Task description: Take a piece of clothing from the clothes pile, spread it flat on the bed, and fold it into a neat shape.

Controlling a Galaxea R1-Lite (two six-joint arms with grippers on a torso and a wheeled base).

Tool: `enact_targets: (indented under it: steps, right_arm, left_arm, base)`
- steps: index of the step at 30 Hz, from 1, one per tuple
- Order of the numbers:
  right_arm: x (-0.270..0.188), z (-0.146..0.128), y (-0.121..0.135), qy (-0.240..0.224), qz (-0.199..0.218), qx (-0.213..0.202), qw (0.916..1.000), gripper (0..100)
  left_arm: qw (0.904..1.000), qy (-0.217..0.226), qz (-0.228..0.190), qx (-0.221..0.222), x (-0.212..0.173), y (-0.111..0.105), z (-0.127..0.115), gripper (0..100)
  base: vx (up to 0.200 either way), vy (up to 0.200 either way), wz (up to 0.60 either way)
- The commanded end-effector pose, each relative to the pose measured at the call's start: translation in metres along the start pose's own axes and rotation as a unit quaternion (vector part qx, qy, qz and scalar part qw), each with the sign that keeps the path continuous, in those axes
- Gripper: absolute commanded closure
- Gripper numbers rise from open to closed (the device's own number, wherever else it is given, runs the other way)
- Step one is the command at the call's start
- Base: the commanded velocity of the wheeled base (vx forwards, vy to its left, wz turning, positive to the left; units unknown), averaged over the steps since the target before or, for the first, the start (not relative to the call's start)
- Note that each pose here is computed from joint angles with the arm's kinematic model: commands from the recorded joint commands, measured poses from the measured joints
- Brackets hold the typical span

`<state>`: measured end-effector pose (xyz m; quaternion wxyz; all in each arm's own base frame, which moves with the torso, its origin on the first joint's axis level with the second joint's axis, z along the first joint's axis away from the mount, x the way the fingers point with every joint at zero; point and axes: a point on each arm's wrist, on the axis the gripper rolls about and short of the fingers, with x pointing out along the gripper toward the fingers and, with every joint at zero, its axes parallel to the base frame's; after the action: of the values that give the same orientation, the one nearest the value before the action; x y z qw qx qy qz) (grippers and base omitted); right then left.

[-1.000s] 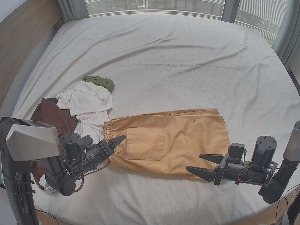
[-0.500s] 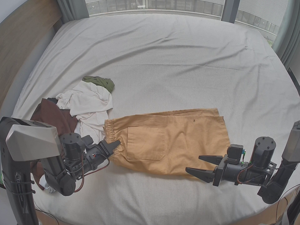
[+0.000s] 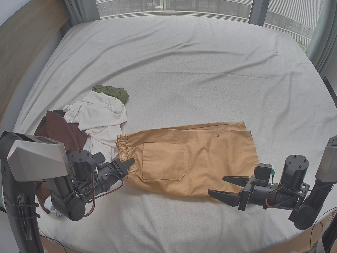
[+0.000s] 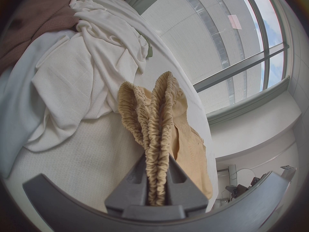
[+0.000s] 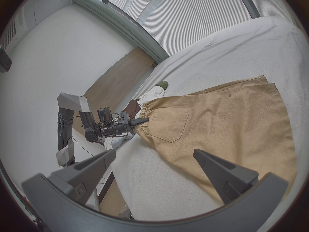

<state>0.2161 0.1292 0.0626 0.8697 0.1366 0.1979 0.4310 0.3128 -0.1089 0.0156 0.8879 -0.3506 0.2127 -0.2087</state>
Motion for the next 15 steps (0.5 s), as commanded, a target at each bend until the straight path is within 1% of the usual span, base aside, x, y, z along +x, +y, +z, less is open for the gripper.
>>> enact_targets:
  steps: [1,6,13,15]
  right_arm:
    - [0.0016,-0.0024,-0.0005,0.005,0.001,0.002,1.0,0]
    - [0.0014,-0.0022,-0.0008,0.005,0.0,0.002,1.0,0]
    - [0.0014,-0.0022,-0.0008,0.005,0.0,-0.001,1.0,0]
    - [0.001,-0.0026,-0.0016,0.006,-0.002,-0.006,1.0,0]
  left_arm:
    - [1.0,0.001,0.002,0.006,-0.0004,0.0005,-0.0007,100]
    - [0.9999,-0.007,0.007,0.007,-0.0018,0.0011,0.0023,100]
    - [0.9996,-0.005,0.013,0.023,-0.0043,0.0028,0.0019,100]
    - [0.9992,-0.004,0.022,0.033,-0.0082,0.0068,0.003,100]
  base:
    - [0.0,0.0,0.0]
    - [0.0,0.0,0.0]
    - [0.0,0.0,0.0]
    - [0.0,0.0,0.0]
